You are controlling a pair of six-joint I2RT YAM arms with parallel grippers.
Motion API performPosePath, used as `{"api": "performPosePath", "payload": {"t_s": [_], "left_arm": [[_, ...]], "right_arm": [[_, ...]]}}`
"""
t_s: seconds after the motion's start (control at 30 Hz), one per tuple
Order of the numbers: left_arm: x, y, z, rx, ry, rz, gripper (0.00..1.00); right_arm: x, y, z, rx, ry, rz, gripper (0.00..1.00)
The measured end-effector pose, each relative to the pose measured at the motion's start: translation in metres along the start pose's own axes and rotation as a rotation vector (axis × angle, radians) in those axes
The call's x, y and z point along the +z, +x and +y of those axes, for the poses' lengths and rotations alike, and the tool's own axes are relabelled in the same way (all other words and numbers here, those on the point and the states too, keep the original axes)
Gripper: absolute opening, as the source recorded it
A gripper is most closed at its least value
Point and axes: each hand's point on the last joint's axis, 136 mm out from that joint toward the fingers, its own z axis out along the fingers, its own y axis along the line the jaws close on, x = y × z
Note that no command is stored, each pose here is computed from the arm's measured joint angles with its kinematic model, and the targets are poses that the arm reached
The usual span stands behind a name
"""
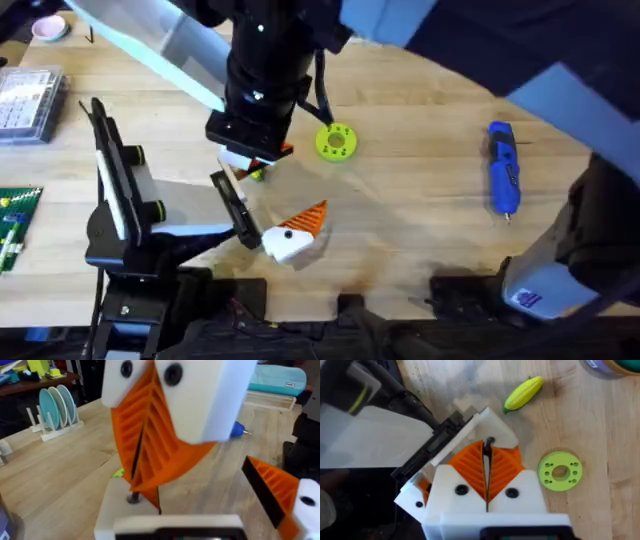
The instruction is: Pick up the gripper from the table and insert it into the empty holder that is missing its gripper. Then pick up a screw, insert it into the mounting hole, and use the screwdriver to tighten it. Finally, clean up the table by picking up the vegetable and placing it into the bucket.
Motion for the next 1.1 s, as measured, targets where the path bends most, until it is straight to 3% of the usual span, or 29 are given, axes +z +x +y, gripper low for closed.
{"api": "performPosePath", "payload": {"t_s": [1.1], "left_arm": [[0.000, 0.000, 0.000, 0.001, 0.002, 0.000, 0.993]], "right_arm": [[0.000, 0.008, -0.003, 0.013, 0.022, 0.037, 0.006]]}}
